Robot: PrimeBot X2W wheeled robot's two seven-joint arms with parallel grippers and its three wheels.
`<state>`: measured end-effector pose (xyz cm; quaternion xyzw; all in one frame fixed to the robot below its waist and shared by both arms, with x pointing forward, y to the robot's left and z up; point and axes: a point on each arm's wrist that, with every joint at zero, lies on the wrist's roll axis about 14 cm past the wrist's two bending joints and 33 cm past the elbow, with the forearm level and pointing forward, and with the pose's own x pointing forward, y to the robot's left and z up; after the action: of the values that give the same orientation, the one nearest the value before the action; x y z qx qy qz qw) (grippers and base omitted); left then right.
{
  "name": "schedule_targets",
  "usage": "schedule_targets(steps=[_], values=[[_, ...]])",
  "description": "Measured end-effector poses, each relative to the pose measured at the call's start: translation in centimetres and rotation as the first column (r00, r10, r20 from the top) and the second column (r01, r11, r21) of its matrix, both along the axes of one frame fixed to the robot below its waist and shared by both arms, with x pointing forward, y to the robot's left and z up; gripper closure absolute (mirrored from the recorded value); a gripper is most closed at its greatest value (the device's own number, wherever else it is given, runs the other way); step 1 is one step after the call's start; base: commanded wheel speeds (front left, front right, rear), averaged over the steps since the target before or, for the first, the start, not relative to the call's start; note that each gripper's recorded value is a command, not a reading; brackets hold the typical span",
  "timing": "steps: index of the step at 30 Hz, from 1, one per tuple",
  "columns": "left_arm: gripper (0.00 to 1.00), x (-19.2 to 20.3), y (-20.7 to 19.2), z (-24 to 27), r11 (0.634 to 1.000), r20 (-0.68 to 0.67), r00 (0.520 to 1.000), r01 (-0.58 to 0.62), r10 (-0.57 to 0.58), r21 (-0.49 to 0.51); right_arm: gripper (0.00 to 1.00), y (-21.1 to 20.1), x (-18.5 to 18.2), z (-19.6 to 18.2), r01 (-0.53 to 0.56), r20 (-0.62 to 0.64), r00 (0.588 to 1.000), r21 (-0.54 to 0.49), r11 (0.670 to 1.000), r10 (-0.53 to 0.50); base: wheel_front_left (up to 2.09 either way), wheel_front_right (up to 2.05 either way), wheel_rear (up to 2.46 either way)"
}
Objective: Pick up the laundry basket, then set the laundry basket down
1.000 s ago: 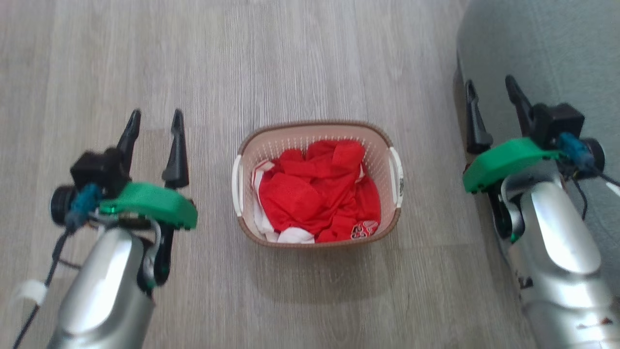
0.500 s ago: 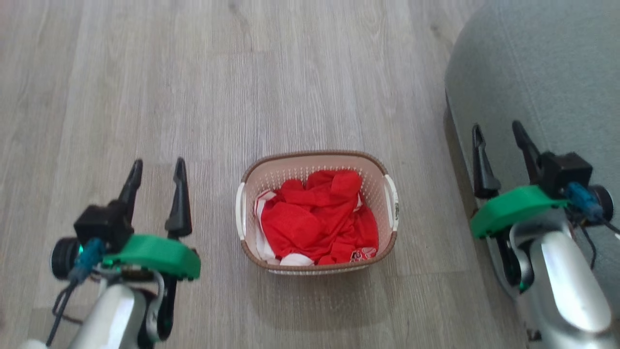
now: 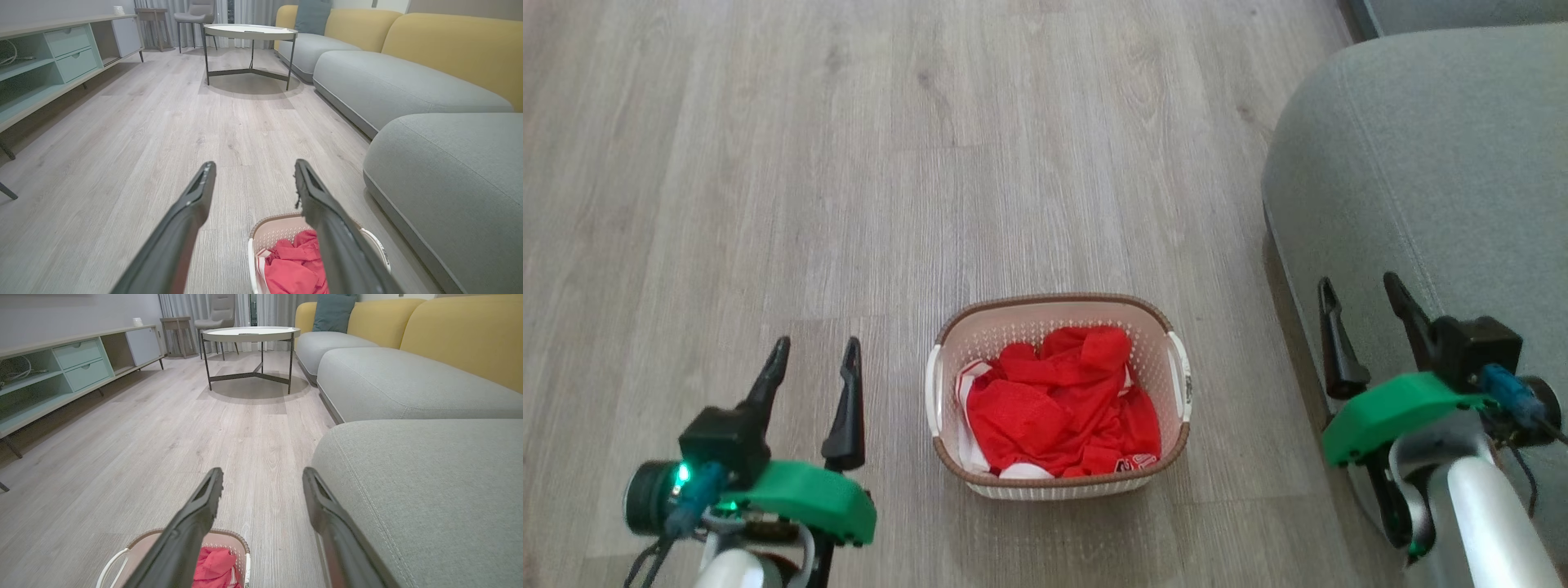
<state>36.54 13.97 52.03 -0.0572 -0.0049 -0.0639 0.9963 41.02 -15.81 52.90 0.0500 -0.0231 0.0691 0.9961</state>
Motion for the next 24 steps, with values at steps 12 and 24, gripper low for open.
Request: schedule_targets(steps=[12,24], values=[[0.0,-1.6,0.4,0.1,0.999,-0.001,1.0,-0.015,0.015,0.03,0.0,0.4,-1.4,0.9,-0.012,0.005,1.0,0.018,1.0,0.011,0.0,0.0,0.0],[0.0,-1.7,0.5,0.3,0.999,-0.003,1.0,-0.015,0.015,0.038,0.0,0.2,-1.8,0.6,-0.005,-0.006,1.0,0.021,1.0,0.005,0.0,0.0,0.0]])
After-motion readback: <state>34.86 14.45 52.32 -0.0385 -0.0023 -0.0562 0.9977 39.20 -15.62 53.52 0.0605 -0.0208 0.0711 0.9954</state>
